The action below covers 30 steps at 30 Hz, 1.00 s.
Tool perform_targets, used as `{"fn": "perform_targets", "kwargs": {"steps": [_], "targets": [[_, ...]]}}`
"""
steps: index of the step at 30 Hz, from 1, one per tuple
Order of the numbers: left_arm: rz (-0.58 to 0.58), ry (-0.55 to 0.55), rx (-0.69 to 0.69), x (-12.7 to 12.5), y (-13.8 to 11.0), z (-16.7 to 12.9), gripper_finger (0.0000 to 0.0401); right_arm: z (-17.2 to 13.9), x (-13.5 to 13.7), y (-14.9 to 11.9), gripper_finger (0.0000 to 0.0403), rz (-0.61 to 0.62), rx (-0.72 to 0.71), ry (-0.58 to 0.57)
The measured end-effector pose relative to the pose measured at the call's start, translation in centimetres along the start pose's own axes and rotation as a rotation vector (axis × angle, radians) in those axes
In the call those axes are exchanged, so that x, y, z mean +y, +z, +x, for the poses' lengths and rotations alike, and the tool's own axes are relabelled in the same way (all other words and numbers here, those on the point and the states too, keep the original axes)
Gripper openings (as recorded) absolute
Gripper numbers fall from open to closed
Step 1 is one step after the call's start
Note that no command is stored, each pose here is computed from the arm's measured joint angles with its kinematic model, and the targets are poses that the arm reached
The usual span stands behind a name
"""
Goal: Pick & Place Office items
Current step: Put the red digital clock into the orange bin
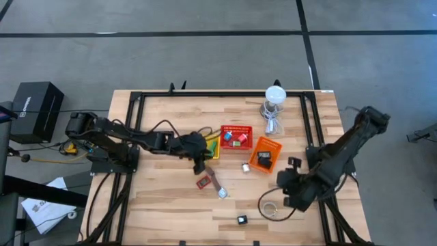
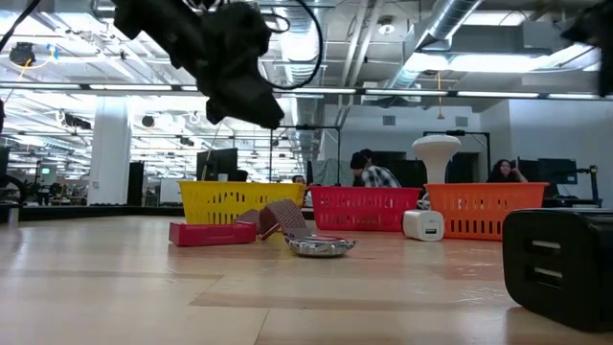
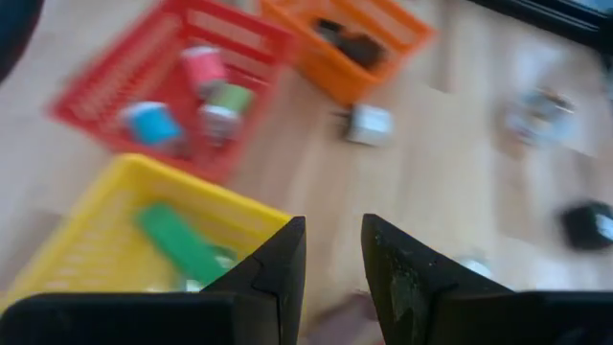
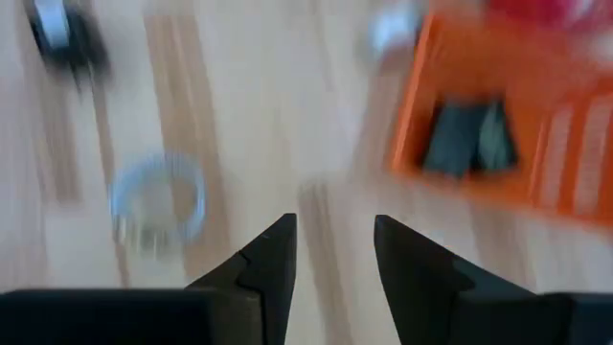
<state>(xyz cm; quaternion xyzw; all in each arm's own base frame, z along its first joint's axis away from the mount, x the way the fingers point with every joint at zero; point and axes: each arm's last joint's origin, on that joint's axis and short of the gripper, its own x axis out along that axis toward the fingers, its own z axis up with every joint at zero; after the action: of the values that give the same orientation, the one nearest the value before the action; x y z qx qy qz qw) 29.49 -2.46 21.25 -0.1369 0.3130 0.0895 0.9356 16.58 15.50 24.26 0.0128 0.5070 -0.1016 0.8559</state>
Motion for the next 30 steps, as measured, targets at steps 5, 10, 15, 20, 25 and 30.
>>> {"fn": "perform_targets", "kwargs": {"steps": [5,10,15,20,25,30], "targets": [[0.067,-0.113,0.012,-3.2,-1.2,-0.7,0.01,1.9,-1.5,-1.0,0.0133,0.108,-0.339,0.072],[0.139,-0.156,0.008,-6.4,-2.8,-1.7,0.01,3.7,-1.7,-1.0,0.0133,0.065,-0.459,0.122],[0.13,-0.096,0.01,-8.5,-5.0,-1.4,0.0107,5.0,-2.1,-0.2,0.0133,-0.034,-0.478,0.058],[0.148,-0.004,0.054,-9.4,-7.7,0.3,0.0148,6.1,-2.9,1.1,0.0135,-0.05,-0.478,0.005],[0.192,0.08,0.075,-9.4,-9.3,1.7,0.0203,6.6,-4.7,3.0,0.0151,0.003,-0.458,0.011],[0.119,0.119,0.095,-9.0,-10.1,2.8,0.0248,6.7,-5.7,4.4,0.0181,-0.055,-0.508,-0.036]]}}
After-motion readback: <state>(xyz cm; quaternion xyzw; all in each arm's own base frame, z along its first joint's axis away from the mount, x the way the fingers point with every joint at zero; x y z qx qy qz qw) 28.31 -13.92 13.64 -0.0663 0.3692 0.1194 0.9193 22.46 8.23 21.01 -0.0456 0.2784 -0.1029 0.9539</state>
